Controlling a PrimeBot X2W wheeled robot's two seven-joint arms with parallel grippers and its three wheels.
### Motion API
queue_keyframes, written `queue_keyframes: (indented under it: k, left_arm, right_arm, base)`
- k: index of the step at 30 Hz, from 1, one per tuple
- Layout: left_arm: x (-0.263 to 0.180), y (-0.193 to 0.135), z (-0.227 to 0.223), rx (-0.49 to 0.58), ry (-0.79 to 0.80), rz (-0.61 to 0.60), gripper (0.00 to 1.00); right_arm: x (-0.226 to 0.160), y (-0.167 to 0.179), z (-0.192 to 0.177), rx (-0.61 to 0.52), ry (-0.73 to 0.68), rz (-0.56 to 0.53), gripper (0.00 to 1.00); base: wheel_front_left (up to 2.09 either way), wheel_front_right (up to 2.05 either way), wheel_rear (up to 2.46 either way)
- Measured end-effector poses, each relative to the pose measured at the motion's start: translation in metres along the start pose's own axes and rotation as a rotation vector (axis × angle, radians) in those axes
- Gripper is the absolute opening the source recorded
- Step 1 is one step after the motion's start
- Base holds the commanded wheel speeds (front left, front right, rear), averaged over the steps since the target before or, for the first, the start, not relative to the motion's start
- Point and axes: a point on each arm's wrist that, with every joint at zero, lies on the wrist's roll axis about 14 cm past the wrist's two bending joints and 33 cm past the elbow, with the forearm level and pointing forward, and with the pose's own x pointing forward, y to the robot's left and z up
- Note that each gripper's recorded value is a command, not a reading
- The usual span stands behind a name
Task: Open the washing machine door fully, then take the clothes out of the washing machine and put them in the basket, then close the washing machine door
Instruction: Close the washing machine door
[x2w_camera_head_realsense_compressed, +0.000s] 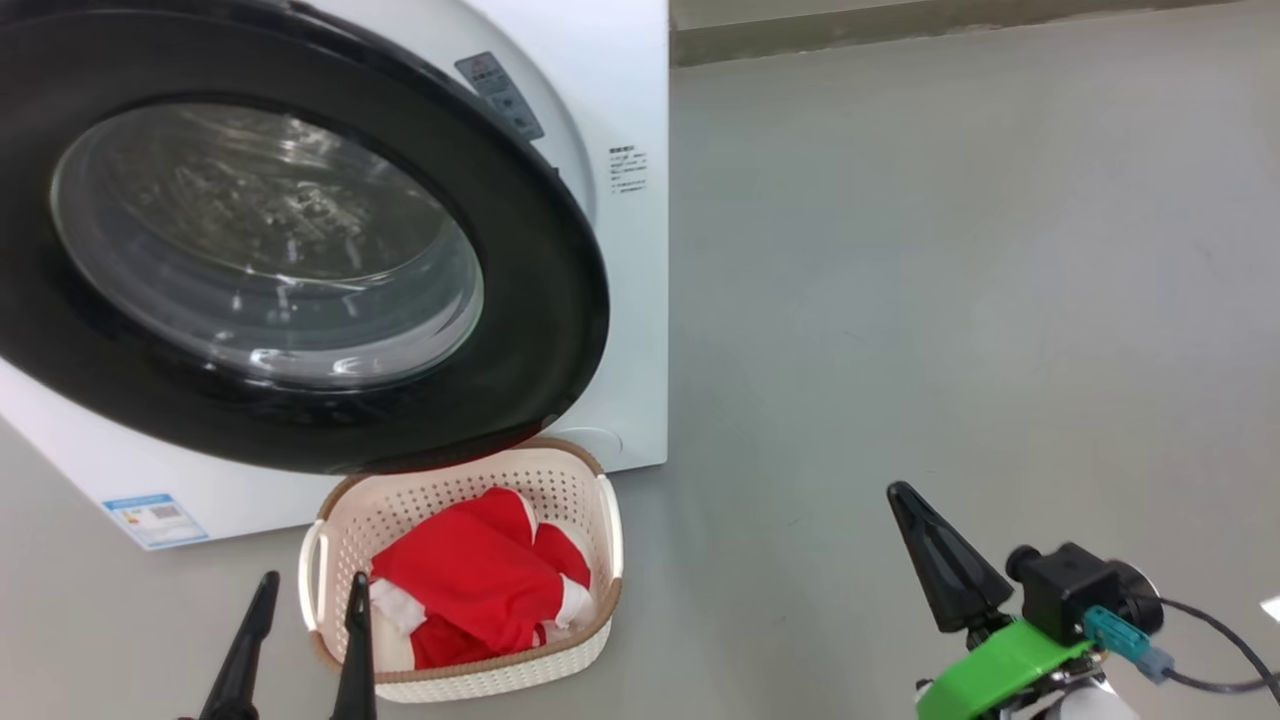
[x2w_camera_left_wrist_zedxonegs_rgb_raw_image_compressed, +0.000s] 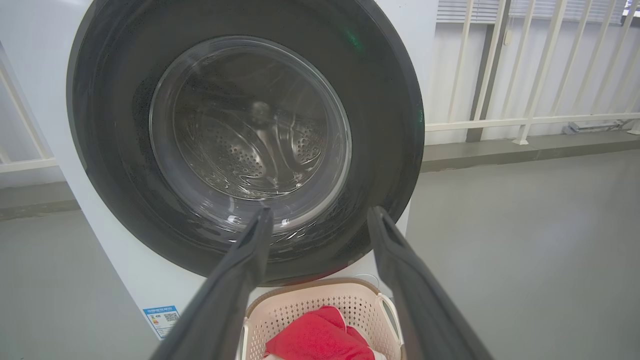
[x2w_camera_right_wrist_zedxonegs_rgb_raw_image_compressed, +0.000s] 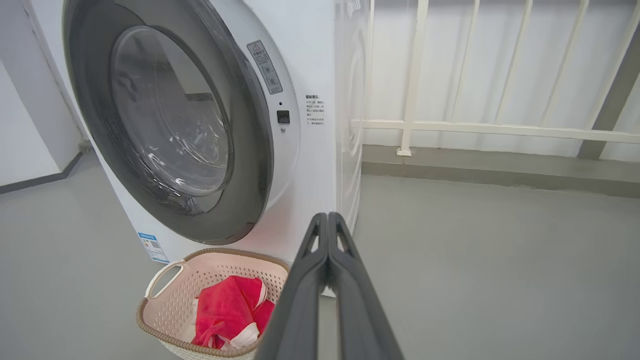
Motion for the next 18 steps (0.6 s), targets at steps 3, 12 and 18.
queue_keyframes:
  k: [3,12,18]
  left_arm:
    - [-0.001,-0.001,0.004,-0.001,-0.005,0.001,1.0]
    - [0.005,0.011,0.012,-0.007,-0.023,0.038,1.0]
    - [0.005,0.021,0.005,-0.01,0.001,0.072,1.0]
  right_arm:
    - [0.011,0.008,0.001,-0.019,0.002,0.043,0.0]
    - [0.059,0.03,0.008,-0.074,-0.001,0.161,0.0]
    - [0.09,0.058,0.001,-0.065,0.018,0.256,0.0]
  base:
    - [0.0,0.0,0.0]
    - [0.0,0.0,0.0]
    - [0.0,0.0,0.0]
